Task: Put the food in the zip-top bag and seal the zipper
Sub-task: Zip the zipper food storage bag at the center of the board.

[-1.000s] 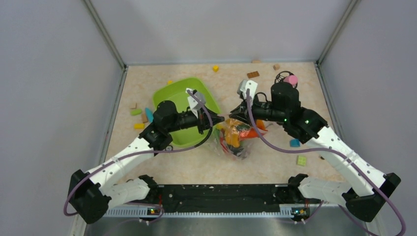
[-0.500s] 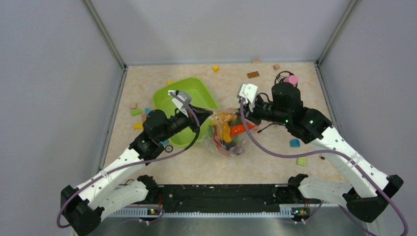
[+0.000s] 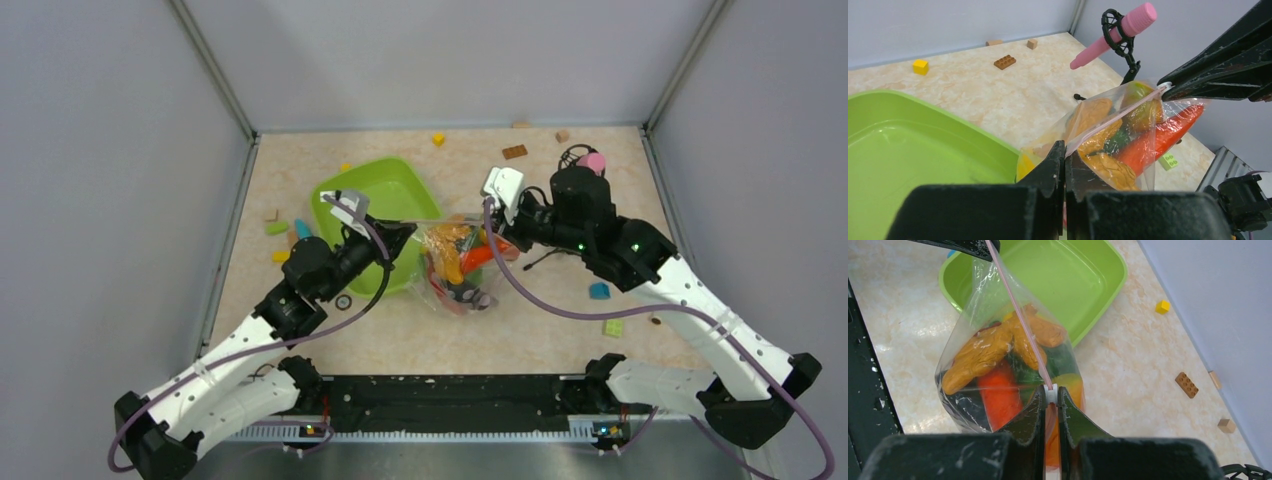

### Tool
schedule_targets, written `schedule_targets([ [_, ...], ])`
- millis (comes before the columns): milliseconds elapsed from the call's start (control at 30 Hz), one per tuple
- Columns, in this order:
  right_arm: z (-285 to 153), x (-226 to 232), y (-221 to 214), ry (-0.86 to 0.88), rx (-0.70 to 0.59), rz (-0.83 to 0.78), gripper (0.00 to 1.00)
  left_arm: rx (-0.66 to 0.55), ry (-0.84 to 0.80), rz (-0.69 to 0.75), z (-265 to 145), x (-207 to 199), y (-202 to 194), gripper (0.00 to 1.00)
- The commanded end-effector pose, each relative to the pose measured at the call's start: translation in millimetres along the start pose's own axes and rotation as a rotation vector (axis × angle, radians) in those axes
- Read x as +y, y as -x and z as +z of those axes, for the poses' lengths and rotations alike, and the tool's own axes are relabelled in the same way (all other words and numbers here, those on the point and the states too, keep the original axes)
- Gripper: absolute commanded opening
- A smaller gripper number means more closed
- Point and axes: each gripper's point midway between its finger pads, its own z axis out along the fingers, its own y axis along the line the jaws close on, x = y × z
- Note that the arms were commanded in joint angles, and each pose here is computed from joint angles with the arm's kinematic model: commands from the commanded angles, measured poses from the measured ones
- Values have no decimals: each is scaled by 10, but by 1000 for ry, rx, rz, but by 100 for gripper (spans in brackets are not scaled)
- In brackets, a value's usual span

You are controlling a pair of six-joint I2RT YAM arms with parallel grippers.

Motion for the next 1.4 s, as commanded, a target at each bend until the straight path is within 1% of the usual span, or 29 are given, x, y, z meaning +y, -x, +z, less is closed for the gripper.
schedule_targets([
  [0,-462,-422,-305,-246,173,-29,0,-175,367,17,-232,679,415,0],
  [133,-470,-398,-243,-229,150,-26,0,-187,377,20,-280,694,437,0],
  [167,-466,-394,-194,-225,128,-23,0,-180,349,29,-268,647,433,0],
  [233,-405,-344,-1,-187,29,-22,0,-145,237,64,-212,464,387,0],
  [333,-269,-231,421,-94,-160,18,0,-77,-24,114,-123,4,335,1],
  [367,-228,-164,545,-40,-202,36,0,-66,-96,121,-118,-130,345,15],
  [400,-190,-110,642,6,-228,66,0,-60,-153,128,-117,-237,362,42],
  [433,-143,-81,712,38,-239,105,0,-62,-195,136,-112,-317,393,79],
  [467,-97,-79,766,54,-241,149,0,-64,-224,141,-109,-377,434,95],
  [500,-57,-61,800,77,-238,181,0,-66,-253,153,-106,-435,471,98],
  [567,-18,25,850,146,-234,189,0,-55,-337,207,-120,-578,509,98],
  [700,-38,153,865,233,-236,118,0,-17,-532,411,-191,-820,457,98],
  [867,-91,250,817,280,-231,69,0,64,-635,542,-140,-877,352,98],
  [967,-108,273,795,290,-229,55,0,108,-638,530,-14,-857,303,98],
  [1100,-117,268,792,286,-226,54,0,177,-675,509,104,-843,137,97],
  [1233,-143,359,724,333,-216,8,0,208,-658,503,222,-782,53,94],
  [1300,-147,388,694,346,-213,-3,0,223,-658,494,267,-772,27,91],
  [1333,-142,390,682,346,-210,-1,0,232,-666,489,275,-779,14,87],
  [1367,-143,383,691,342,-213,-1,0,241,-680,486,276,-790,-7,80],
])
